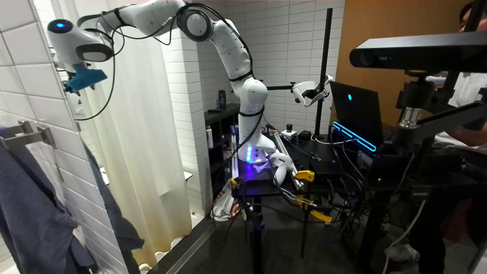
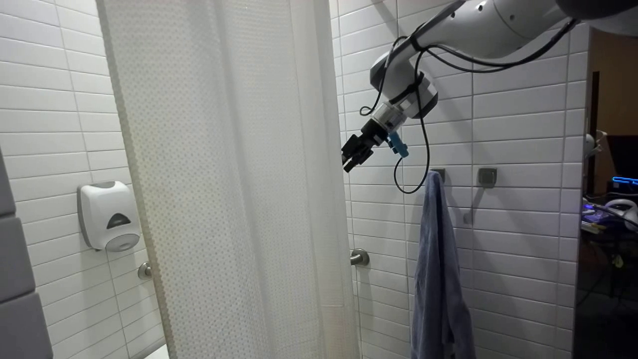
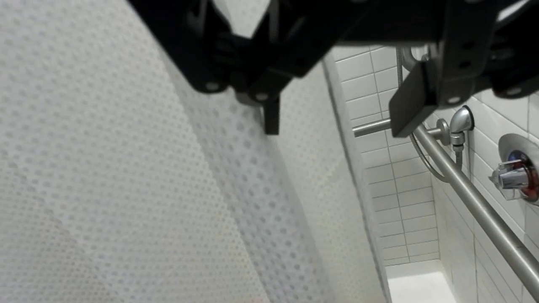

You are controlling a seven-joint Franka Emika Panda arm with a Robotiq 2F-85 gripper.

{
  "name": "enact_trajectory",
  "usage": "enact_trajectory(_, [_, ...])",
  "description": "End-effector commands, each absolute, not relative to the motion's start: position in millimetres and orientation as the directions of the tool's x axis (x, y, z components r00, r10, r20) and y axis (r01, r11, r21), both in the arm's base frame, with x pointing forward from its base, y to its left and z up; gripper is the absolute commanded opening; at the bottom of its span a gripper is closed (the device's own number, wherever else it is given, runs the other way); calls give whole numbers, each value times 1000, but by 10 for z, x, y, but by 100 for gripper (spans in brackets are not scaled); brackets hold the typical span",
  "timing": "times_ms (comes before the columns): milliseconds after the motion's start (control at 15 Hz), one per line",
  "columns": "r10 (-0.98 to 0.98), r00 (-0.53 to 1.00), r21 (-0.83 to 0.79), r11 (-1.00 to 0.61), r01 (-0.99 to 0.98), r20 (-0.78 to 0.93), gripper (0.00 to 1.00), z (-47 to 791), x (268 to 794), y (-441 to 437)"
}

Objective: Move the shower curtain to one side

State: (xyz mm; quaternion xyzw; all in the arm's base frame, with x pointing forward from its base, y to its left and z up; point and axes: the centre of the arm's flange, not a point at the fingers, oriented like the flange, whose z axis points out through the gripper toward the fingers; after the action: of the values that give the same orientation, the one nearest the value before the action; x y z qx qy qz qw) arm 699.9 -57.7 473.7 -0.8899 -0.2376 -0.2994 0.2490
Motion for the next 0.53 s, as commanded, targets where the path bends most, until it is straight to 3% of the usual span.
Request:
enact_trajectory(0, [280,681,-313,-728,610,676,100,4790,7047,-506])
enact_trajectory(467, [261,677,-365,-681,635,689,100,4695,7065,-250])
